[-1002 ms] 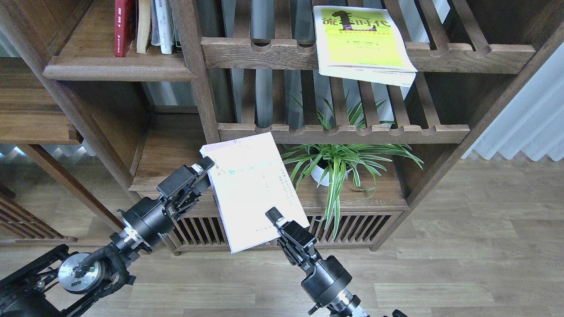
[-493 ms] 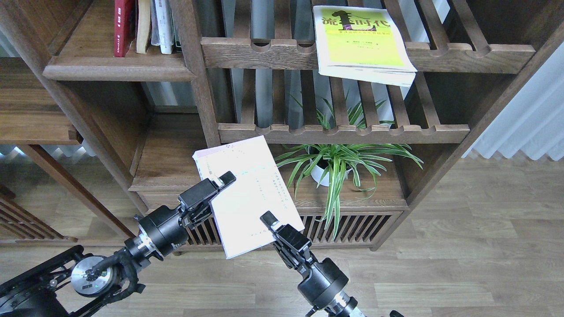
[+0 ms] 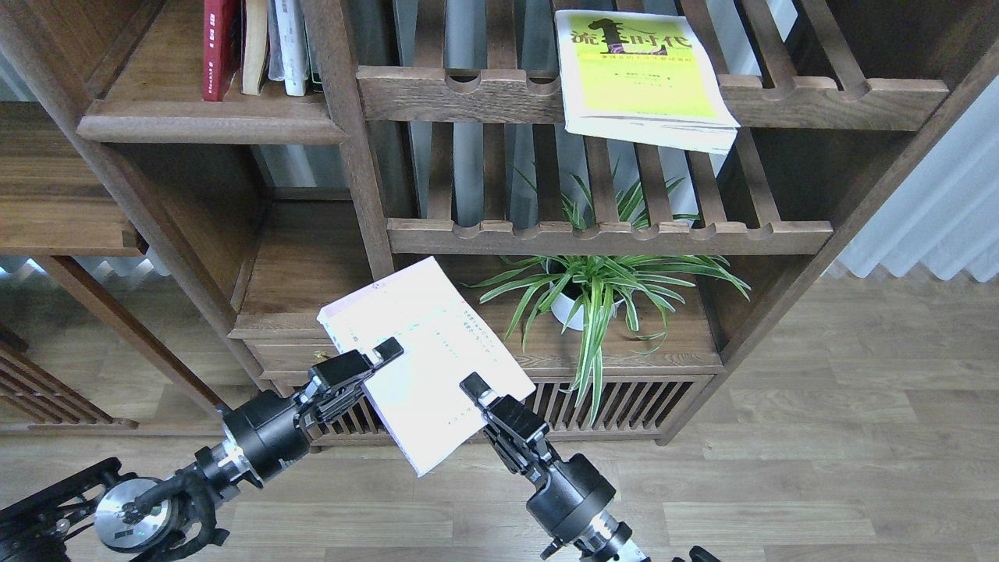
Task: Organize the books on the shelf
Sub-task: 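Grasp the white book's edge with the left gripper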
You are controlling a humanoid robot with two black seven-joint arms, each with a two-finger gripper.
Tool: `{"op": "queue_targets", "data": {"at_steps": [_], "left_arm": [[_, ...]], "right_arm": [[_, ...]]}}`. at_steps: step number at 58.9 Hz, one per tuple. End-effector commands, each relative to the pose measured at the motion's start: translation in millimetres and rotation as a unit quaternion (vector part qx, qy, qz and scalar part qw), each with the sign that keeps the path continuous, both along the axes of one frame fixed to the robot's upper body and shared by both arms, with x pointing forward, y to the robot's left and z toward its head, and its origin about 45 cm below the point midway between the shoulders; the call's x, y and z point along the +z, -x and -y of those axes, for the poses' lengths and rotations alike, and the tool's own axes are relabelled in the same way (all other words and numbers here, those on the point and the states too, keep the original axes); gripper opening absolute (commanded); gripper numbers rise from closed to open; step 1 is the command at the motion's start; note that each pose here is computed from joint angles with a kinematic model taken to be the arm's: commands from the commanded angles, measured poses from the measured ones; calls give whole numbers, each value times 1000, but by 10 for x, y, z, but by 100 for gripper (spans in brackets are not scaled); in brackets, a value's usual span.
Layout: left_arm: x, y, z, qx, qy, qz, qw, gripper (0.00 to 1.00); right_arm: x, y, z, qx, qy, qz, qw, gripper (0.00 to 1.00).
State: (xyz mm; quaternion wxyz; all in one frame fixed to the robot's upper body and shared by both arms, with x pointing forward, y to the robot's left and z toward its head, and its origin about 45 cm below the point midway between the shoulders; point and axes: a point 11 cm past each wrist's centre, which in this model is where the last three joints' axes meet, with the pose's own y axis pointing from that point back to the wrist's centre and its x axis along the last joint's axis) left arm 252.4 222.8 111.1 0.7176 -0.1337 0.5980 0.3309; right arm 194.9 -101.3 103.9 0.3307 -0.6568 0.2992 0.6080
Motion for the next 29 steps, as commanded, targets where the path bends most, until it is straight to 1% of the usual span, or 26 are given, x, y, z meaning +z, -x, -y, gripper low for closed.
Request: {"op": "queue_targets", "data": {"at_steps": [1, 4, 5, 6, 7, 9, 11, 12, 13, 15, 19, 24, 29], "left_arm": [[64, -97, -96, 19, -1, 12, 1000, 4], [91, -128, -116, 24, 0, 17, 1000, 4], [96, -135, -120, 26, 2, 18, 1000, 4], [98, -137, -125, 27, 2, 18, 999, 4], [103, -142, -122, 29, 4, 19, 999, 4], [109, -154, -128, 32, 5, 20, 999, 4], [119, -167, -130, 35, 7, 22, 999, 4], [119, -171, -136, 36, 6, 23, 999, 4], [129, -182, -144, 38, 7, 24, 999, 4], [134, -188, -152, 40, 7, 25, 999, 4], [149, -213, -178, 46, 7, 28, 999, 4], [164, -232, -219, 54, 8, 31, 998, 4], [150, -218, -221, 57, 10, 29, 998, 4]], "right_arm": [[11, -28, 30, -6, -1, 4, 1000, 35], [16, -29, 33, -6, -1, 7, 1000, 38], [16, -30, 34, -7, -1, 7, 1000, 41], [16, -30, 34, -7, 0, 7, 1000, 42], [16, -33, 38, -7, 0, 7, 1000, 46], [15, -32, 37, -7, 1, 7, 1000, 51], [10, -29, 32, -6, 3, 6, 1000, 64], [5, -28, 33, -6, 3, 5, 1000, 67], [4, -34, 37, -6, 4, 6, 1000, 73], [7, -39, 36, -6, 5, 7, 1000, 78], [17, -61, 57, -11, 4, 10, 1000, 85], [29, -131, 164, -30, 6, 14, 999, 90], [30, -136, 172, -33, 5, 14, 999, 92]]}}
